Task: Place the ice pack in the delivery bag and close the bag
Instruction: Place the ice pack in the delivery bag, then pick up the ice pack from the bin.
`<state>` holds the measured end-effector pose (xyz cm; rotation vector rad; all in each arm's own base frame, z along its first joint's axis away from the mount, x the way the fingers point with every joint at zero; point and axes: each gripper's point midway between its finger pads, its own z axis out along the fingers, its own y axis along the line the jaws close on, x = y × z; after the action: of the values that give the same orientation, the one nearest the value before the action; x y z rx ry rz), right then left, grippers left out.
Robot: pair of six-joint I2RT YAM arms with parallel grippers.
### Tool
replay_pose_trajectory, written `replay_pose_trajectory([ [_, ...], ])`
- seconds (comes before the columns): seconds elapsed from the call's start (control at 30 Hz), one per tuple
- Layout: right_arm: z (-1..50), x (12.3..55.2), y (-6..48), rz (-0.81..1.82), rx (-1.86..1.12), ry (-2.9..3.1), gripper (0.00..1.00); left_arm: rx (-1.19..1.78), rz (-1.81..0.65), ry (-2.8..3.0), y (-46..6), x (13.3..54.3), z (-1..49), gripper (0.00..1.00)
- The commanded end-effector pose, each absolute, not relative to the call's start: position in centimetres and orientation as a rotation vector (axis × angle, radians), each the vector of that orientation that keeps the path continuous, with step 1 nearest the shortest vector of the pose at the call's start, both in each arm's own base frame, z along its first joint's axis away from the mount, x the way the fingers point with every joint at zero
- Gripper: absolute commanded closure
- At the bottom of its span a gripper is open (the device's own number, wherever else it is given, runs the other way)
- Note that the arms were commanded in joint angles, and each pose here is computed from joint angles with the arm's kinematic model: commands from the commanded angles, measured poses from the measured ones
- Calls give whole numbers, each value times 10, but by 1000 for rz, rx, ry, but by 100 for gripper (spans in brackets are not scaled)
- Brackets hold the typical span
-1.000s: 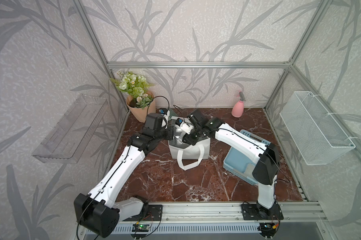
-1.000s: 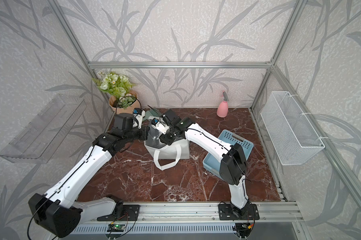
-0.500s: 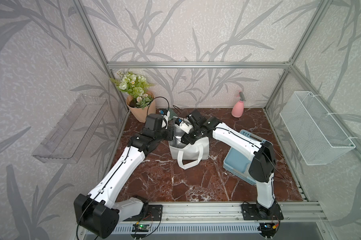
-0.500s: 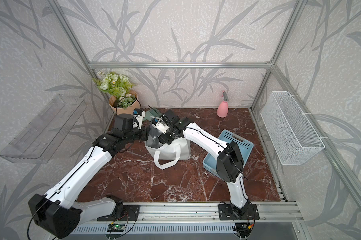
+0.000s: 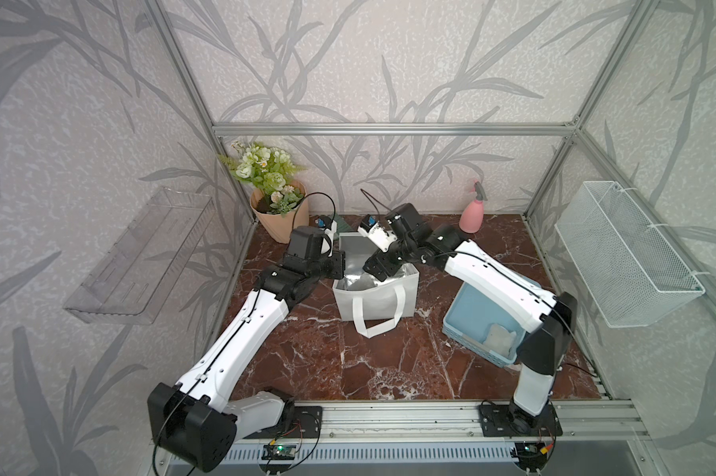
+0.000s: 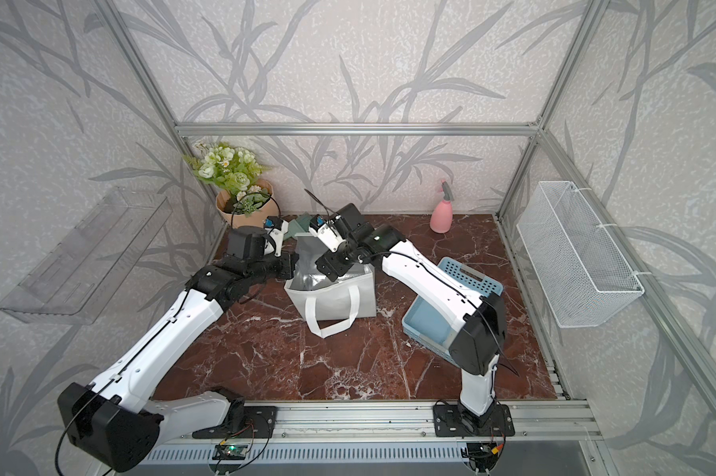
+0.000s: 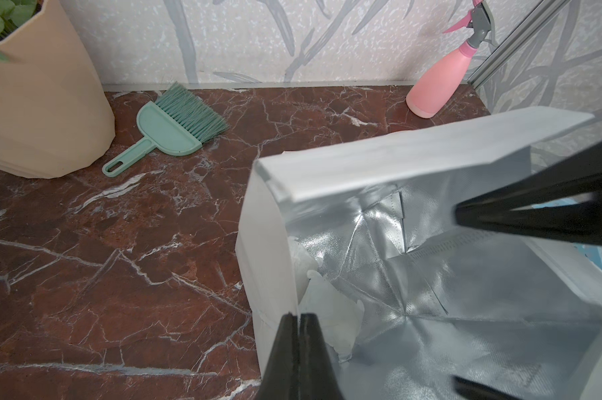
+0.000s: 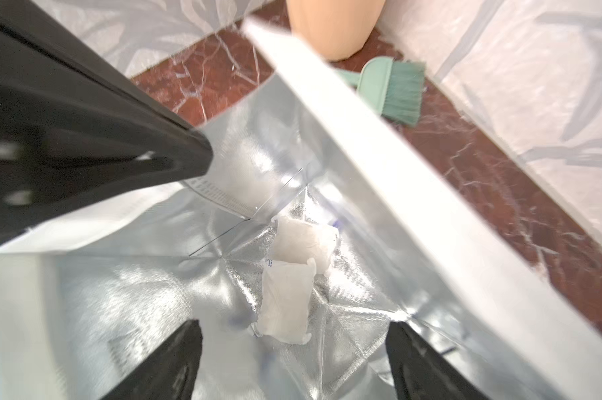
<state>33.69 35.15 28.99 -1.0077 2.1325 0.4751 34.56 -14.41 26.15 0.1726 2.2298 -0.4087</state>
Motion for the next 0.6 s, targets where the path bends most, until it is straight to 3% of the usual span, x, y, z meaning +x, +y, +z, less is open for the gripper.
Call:
replay_pose_trajectory([
  [0.0, 338, 329, 306, 470, -798, 2081, 8, 161, -416, 2209, -146, 352, 269, 100],
  [0.2, 326, 321, 208, 338, -390, 2170, 5, 163, -404, 2210, -146, 355, 269, 100],
  [0.4, 232, 301, 82, 114, 295, 2433, 8, 154, -411, 2193, -145, 355, 273, 100],
  [0.57, 169, 272, 57, 105, 607, 2520, 11, 153, -408, 2195, -144, 354, 272, 100],
])
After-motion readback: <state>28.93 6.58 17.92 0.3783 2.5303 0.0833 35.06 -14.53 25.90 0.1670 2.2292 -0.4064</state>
